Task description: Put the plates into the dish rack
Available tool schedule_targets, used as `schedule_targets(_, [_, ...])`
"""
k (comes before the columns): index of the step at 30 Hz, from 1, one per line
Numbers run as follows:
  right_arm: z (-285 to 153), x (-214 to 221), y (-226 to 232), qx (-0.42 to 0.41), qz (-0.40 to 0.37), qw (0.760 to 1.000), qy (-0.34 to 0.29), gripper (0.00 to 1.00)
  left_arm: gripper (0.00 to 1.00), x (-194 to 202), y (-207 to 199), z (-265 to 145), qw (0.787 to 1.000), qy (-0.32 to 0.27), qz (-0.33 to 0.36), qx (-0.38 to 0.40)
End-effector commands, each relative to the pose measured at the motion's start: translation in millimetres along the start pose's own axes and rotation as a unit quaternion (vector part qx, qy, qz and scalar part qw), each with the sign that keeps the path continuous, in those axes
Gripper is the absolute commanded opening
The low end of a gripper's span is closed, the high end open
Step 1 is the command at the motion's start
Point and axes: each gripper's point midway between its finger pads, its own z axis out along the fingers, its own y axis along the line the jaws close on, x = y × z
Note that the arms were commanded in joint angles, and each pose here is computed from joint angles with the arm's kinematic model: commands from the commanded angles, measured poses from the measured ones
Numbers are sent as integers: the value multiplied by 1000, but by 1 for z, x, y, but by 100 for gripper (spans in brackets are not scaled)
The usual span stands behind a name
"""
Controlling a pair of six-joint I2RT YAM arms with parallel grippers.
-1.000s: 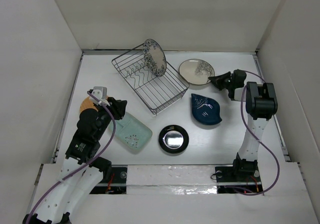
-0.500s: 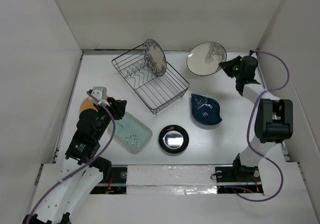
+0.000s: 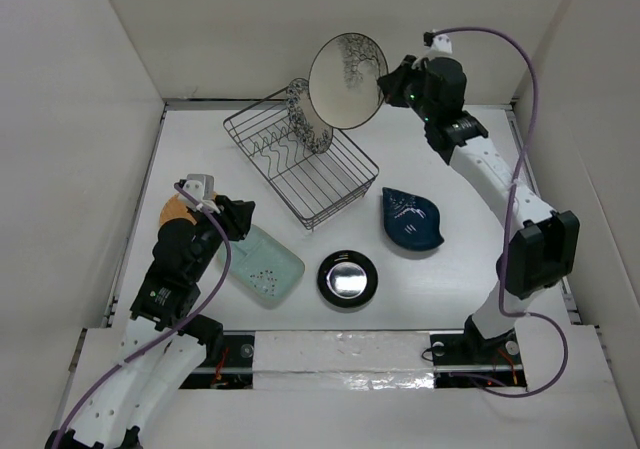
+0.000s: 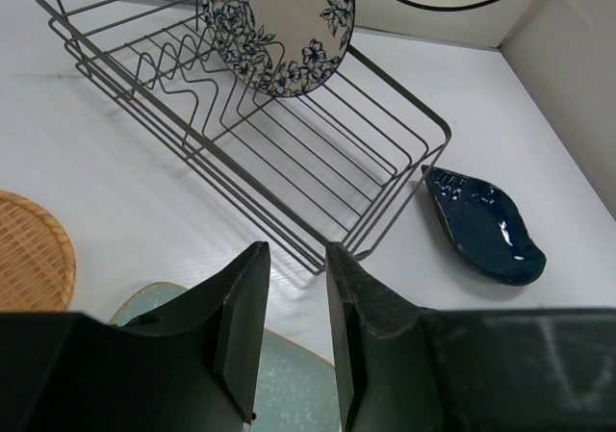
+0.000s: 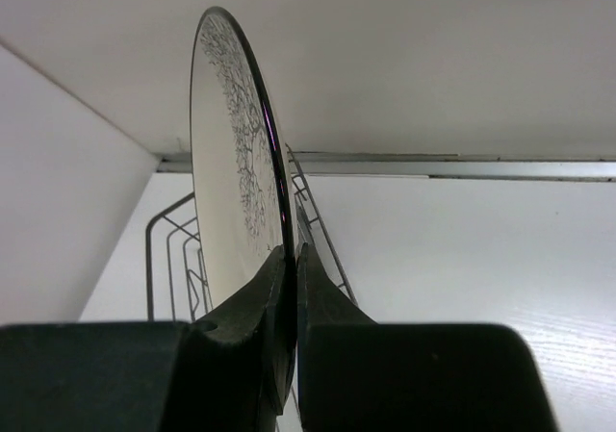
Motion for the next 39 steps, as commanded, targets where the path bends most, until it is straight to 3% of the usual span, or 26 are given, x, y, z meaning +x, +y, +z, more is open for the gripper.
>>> schedule_targets(1, [3, -56, 38, -3, -57, 995, -77, 0, 26, -25, -13, -5, 999, -39, 3, 24])
schedule_targets(11, [53, -31, 91, 16, -158, 986, -50, 0, 26, -26, -13, -6, 999, -41, 3, 23])
schedule_targets(19, [79, -2, 95, 58, -247, 966, -47, 0, 26, -26, -14, -6, 999, -40, 3, 26])
schedule_targets(30, [90, 29, 107, 92, -298, 948, -56, 0, 26, -26, -13, -6, 999, -41, 3, 25])
schedule_targets(34, [87, 34, 105, 127, -333, 932, -65, 0, 26, -25, -14, -5, 999, -38, 3, 27])
schedule_targets(39, [77, 16, 117, 132, -321, 933, -98, 0, 27, -24, -14, -4, 999, -37, 4, 27])
